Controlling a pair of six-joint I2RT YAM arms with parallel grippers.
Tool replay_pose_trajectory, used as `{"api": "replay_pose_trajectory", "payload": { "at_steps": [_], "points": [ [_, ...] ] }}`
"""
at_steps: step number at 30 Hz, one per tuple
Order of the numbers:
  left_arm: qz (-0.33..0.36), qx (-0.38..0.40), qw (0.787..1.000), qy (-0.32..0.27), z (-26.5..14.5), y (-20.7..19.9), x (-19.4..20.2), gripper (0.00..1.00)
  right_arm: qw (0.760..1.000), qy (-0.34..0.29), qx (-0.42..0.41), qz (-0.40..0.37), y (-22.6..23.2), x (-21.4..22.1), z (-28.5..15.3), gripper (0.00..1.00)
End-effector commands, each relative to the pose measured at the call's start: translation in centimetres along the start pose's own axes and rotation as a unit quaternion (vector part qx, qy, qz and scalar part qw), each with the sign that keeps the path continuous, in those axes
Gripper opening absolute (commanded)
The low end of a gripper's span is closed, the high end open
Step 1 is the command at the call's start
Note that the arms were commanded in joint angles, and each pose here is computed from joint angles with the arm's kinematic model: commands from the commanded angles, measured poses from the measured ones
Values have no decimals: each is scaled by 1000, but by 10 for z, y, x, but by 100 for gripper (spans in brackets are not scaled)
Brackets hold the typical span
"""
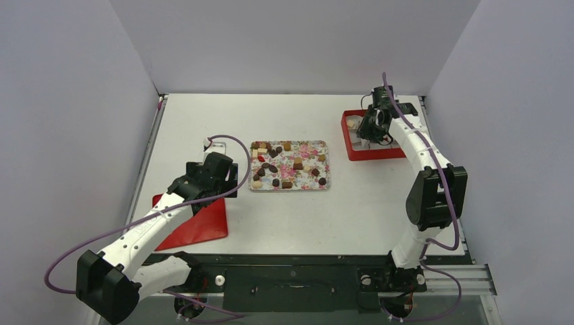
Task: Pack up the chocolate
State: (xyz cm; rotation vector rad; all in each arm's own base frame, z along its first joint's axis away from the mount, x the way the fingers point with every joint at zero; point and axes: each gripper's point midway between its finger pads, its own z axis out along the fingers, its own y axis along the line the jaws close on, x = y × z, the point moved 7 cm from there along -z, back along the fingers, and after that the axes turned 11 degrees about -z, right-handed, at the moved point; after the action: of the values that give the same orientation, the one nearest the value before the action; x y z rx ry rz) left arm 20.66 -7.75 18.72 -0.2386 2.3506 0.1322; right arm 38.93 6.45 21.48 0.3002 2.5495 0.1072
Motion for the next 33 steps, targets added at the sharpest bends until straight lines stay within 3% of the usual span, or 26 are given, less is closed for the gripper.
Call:
{"api": "replay_pose_trajectory", "payload": {
  "at_steps": [1,18,33],
  "points": [
    [-12,14,1000,-22,-2,-5,-12,96,999,-37,-13,2,5,-20,-5,23],
    [-13,17,999,-24,-2,-5,-13,96,1000,-24,-1,1,-2,-7,1,25],
    [-15,19,999,-26,-4,-4,-13,97,1000,-24,0,1,-3,-6,3,37]
  ]
}}
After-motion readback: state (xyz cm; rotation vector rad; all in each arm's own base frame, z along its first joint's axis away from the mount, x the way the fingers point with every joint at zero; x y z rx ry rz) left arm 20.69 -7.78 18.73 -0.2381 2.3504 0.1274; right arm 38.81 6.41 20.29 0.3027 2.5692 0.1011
